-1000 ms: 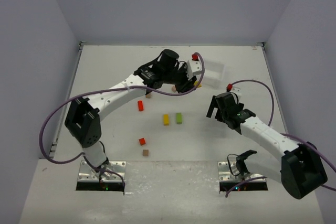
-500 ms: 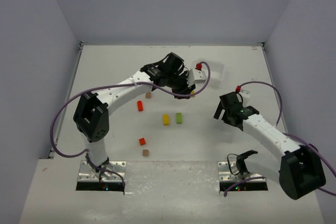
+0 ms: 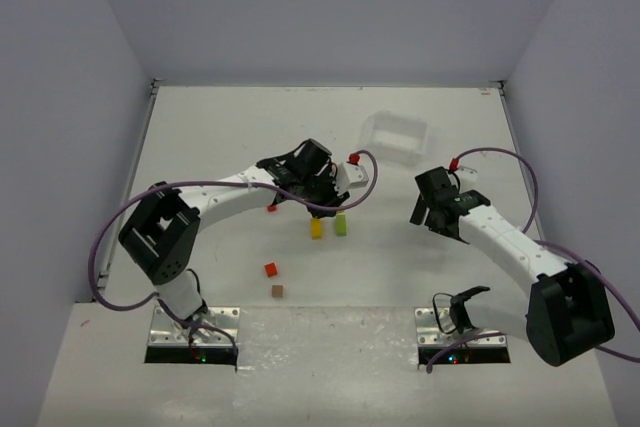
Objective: Build the wood block tower
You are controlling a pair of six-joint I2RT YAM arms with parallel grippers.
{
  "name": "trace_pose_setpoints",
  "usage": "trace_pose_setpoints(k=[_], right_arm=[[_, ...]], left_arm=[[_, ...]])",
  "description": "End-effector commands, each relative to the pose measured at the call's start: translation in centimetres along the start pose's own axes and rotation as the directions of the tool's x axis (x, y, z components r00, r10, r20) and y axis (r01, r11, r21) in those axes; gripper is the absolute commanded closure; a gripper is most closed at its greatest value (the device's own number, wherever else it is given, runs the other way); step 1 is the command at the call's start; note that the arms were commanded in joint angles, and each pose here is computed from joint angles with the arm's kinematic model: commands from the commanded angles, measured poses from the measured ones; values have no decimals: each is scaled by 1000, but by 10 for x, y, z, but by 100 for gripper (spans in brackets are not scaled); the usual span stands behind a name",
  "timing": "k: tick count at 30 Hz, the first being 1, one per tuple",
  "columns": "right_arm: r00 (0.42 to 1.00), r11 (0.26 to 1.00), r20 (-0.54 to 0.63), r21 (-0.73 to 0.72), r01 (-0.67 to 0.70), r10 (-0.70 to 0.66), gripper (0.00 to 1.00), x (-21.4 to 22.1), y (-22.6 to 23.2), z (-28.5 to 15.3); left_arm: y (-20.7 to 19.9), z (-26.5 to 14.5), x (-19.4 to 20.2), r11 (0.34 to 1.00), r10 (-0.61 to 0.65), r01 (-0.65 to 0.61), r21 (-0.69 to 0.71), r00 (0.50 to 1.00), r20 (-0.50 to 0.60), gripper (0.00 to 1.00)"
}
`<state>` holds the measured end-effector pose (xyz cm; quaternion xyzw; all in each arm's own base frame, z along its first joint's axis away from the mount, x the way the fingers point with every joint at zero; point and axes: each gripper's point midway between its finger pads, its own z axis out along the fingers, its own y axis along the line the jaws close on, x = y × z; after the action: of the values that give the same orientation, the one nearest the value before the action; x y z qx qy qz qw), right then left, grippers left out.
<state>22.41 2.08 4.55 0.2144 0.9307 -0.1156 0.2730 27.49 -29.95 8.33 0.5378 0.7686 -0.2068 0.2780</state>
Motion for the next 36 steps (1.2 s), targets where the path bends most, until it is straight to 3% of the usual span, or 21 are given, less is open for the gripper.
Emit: trace_pose_setpoints(k=[1, 8, 36], right_arm=[[998, 999, 66, 37, -20, 18, 1, -21, -5, -7], [997, 999, 83, 45, -4, 0, 1, -23, -9, -8], [994, 999, 107, 38, -17, 13, 1, -22, -15, -11]], left_arm=[[2, 16, -10, 999, 32, -33, 22, 999, 31, 100], [-11, 18, 8, 988, 114, -114, 105, 993, 2, 100], [-18, 35, 24, 976, 135, -128, 176, 990, -32, 100]])
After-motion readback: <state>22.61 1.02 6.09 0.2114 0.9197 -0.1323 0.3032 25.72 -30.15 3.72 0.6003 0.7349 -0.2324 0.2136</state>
